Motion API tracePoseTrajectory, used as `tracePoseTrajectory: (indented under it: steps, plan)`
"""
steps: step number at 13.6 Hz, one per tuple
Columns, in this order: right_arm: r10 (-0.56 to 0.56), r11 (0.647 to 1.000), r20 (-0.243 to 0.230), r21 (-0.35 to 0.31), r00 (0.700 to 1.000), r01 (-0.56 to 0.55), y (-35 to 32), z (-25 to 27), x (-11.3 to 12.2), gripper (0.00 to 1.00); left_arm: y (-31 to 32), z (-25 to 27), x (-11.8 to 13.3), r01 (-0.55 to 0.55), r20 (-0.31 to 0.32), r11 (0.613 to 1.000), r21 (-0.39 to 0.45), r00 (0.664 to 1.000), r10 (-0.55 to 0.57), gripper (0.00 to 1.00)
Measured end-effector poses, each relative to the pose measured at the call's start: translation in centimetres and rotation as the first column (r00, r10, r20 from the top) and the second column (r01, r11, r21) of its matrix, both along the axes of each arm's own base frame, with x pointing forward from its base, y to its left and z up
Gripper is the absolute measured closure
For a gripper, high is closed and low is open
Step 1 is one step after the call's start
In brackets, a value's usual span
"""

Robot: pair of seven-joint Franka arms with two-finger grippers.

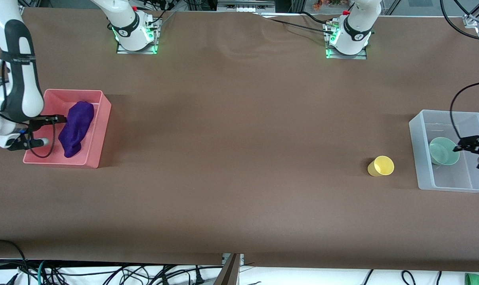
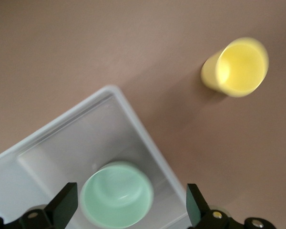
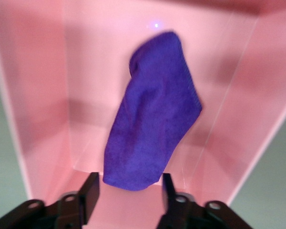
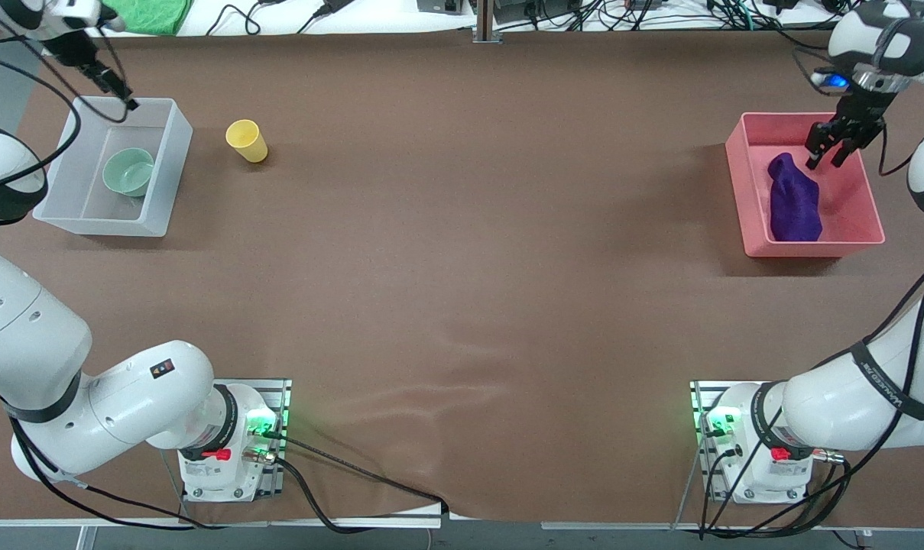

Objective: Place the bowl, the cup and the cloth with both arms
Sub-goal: 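Release the cloth with the right gripper while the left gripper grasps the cup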

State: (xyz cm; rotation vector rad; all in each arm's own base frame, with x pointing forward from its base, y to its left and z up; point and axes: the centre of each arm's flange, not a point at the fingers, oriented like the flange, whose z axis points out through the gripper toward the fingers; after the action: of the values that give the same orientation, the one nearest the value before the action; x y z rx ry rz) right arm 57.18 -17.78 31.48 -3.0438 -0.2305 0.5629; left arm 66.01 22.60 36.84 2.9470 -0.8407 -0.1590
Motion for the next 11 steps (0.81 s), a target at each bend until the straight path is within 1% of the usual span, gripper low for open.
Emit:
tracePoseTrajectory:
  steps: [1, 2, 3, 5, 7, 8, 9, 10, 11]
  plan:
    - [0.011, 1.000, 0.000, 0.017, 1.000, -0.011, 0.9, 2.4, 0.7, 0.22, -2.7, -0.6, 0.6, -0.052, -0.017, 0.999, 0.001, 0.999, 0.052, 0.00]
    - [0.040, 0.998, 0.001, 0.039, 0.999, -0.040, 2.8, 5.2, 1.6, 0.13, -5.4, -1.9, 1.0, -0.109, -0.043, 0.994, 0.007, 0.993, 0.109, 0.00]
    - [0.082, 0.995, 0.007, 0.060, 0.997, -0.082, 5.5, 8.1, 2.5, 0.02, -7.9, -3.7, 1.4, -0.169, -0.068, 0.985, 0.017, 0.983, 0.170, 0.00]
    - [0.129, 0.989, 0.030, 0.074, 0.991, -0.131, 11.1, 13.2, 3.7, 0.00, -12.4, -7.9, 2.1, -0.283, -0.094, 0.958, 0.041, 0.954, 0.286, 0.00]
    - [0.117, 0.991, 0.047, 0.066, 0.992, -0.120, 16.0, 16.7, 3.8, 0.00, -15.3, -11.8, 2.1, -0.351, -0.083, 0.935, 0.046, 0.932, 0.354, 0.04]
    - [0.110, 0.992, 0.052, 0.062, 0.993, -0.114, 18.2, 18.2, 3.5, 0.00, -15.5, -13.3, 2.0, -0.366, -0.074, 0.930, 0.041, 0.927, 0.369, 0.13]
    - [0.109, 0.992, 0.060, 0.059, 0.992, -0.112, 19.7, 19.7, 3.1, 0.00, -15.1, -14.2, 1.8, -0.379, -0.067, 0.924, 0.040, 0.922, 0.381, 0.26]
    - [0.108, 0.992, 0.071, 0.056, 0.992, -0.112, 20.5, 21.5, 2.8, 0.00, -14.5, -14.5, 1.8, -0.387, -0.061, 0.921, 0.044, 0.919, 0.389, 0.38]
    - [0.109, 0.992, 0.082, 0.051, 0.991, -0.113, 20.6, 23.2, 2.7, 0.00, -14.0, -14.5, 1.7, -0.389, -0.057, 0.920, 0.050, 0.918, 0.392, 0.48]
